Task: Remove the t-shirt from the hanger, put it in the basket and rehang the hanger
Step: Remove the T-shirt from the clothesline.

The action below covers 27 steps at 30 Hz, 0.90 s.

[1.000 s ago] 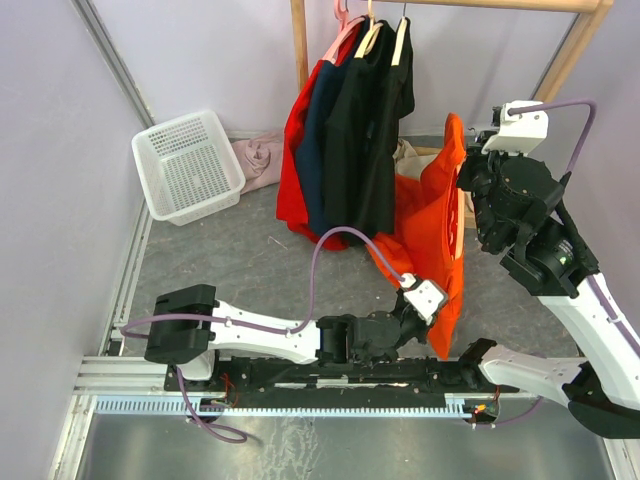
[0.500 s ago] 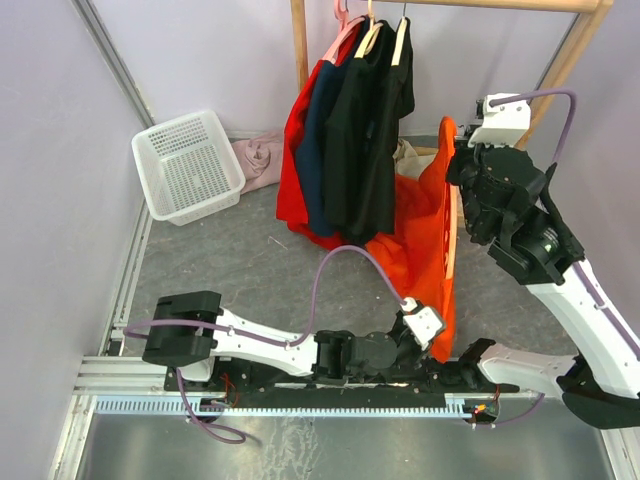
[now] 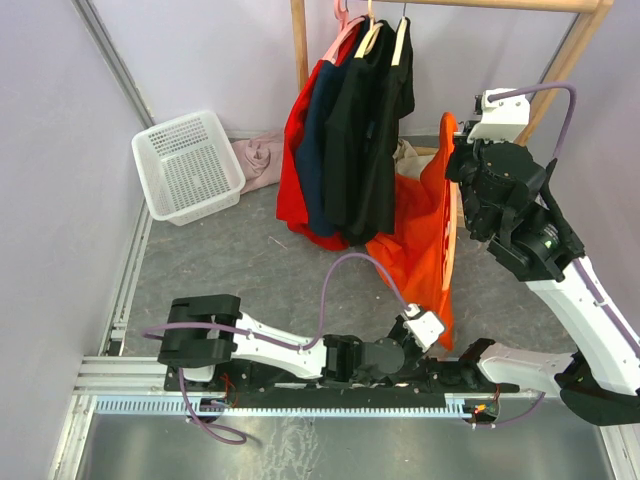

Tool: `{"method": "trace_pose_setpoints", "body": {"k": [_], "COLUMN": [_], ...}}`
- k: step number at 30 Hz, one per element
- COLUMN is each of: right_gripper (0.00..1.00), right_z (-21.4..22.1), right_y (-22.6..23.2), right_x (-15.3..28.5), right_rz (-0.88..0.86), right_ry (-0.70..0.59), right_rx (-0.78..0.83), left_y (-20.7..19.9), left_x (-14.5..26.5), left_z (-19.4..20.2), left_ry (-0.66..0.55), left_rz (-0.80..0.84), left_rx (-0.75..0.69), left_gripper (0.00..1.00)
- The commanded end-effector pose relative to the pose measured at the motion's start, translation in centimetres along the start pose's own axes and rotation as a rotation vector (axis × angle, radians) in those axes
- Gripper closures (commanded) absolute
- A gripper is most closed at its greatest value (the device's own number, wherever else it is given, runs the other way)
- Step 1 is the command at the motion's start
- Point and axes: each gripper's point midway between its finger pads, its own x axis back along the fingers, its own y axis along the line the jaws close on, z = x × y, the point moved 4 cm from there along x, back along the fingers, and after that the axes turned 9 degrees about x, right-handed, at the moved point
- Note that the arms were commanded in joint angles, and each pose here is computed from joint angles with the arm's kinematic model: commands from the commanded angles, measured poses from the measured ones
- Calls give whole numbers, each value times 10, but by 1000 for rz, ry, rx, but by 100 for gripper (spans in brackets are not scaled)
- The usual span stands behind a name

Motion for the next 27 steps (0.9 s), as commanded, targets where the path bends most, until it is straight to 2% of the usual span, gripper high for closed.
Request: {"method": "trace_pose_setpoints", "body": {"k": [1,8,20,27], "right_gripper": [99,99,99,99], "right_z": [-46,-49,-54,-49], "right_y": [-16,-15,-18,-18], "right_x": [9,12,14,18], "right_rz": [18,-10,-6,-33], "right_ry": [-132,-141,-148,-140], "right_rx": [-124,-143,-142,-140], "left_y": [-4,12,26,38], "left_x": [-1,-9,-23,-22], "left_z": [3,3,11,-15], "left_ry": [-2,-1,10,-45], "left_rz": [-15,-88,-118,-155], "left_rx": [3,-10,-12,3], "left_gripper": [97,97,97,97]}}
